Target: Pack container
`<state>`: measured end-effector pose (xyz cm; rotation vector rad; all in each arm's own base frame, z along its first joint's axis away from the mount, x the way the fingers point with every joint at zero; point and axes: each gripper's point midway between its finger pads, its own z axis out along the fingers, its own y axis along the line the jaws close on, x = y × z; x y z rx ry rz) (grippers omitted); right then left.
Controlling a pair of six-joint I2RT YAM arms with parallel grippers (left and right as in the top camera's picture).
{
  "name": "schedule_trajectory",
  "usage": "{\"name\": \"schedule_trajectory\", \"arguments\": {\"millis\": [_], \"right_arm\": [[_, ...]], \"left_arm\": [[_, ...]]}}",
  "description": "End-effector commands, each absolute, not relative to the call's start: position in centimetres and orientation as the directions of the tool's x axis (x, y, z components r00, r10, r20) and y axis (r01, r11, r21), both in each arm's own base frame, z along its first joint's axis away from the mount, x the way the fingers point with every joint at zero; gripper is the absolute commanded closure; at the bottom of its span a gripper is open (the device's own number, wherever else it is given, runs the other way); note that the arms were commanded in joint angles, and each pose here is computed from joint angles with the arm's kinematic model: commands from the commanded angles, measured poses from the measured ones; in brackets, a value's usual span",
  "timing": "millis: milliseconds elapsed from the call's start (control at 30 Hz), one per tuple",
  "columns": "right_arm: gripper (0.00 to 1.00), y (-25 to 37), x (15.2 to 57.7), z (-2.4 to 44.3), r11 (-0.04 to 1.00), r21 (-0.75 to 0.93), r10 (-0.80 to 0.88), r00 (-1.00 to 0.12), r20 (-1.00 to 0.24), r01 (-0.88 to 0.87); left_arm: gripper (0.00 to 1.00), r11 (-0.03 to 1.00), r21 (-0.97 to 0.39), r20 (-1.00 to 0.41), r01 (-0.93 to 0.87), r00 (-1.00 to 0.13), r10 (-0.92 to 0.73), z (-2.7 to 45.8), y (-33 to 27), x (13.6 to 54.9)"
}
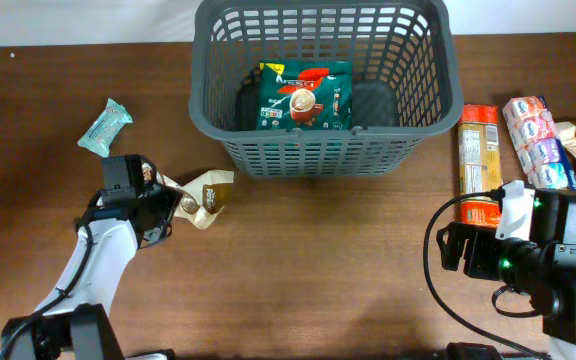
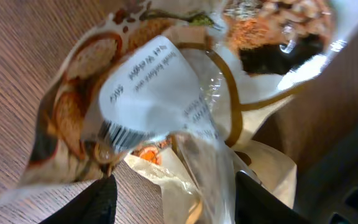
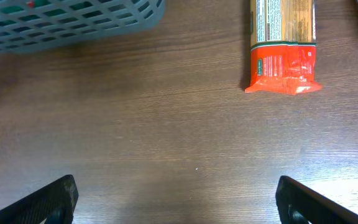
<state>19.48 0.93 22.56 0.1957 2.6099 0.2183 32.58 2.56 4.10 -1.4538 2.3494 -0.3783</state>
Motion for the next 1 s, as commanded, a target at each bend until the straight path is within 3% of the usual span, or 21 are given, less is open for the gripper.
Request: {"name": "schedule_trajectory", "arguments": {"millis": [0, 367, 467, 533, 867, 933, 967], "right_arm": [[0.01, 1.4, 19.6, 23.0, 0.975, 0.206, 0.172, -0.856, -0.487, 0.079], [0.01, 1.4, 19.6, 23.0, 0.975, 0.206, 0.172, -0.856, -0.487, 0.079], [0.01, 1.4, 19.6, 23.0, 0.975, 0.206, 0.172, -0.856, -0.487, 0.079], [0.01, 1.5, 19.5, 23.0, 0.974, 0.212, 0.172, -0.858, -0.484, 0.076], [0.01, 1.7, 19.1, 22.8, 0.972, 0.221, 0.172, -0.868, -0.467, 0.074], [0.01, 1.7, 19.1, 22.8, 0.973, 0.221, 0.172, -0.868, -0.467, 0.074], [0.01, 1.7, 19.1, 22.8, 0.973, 0.221, 0.172, -0.868, -0.467, 0.074]], "left_arm": [[0.43, 0.419, -0.351, -0.136, -0.837, -0.398, -0.907, 2.6, 2.8, 32.0], [0.42, 0.418, -0.306, -0.191, -0.855, -0.375, -0.907, 2.3, 4.1, 31.7], [0.53, 0.417, -0.294, -0.193, -0.86, -0.374, -0.907, 1.8, 4.3, 31.7], [0.53, 0.416, -0.285, -0.185, -0.863, -0.376, -0.908, 1.2, 4.2, 31.7], [0.41, 0.415, -0.265, -0.123, -0.87, -0.397, -0.91, -1.8, 3.5, 32.0], [0.43, 0.416, -0.269, -0.123, -0.869, -0.397, -0.91, -1.8, 3.5, 32.1], [0.52, 0.416, -0.272, -0.124, -0.868, -0.397, -0.91, -1.8, 3.5, 32.2]]}}
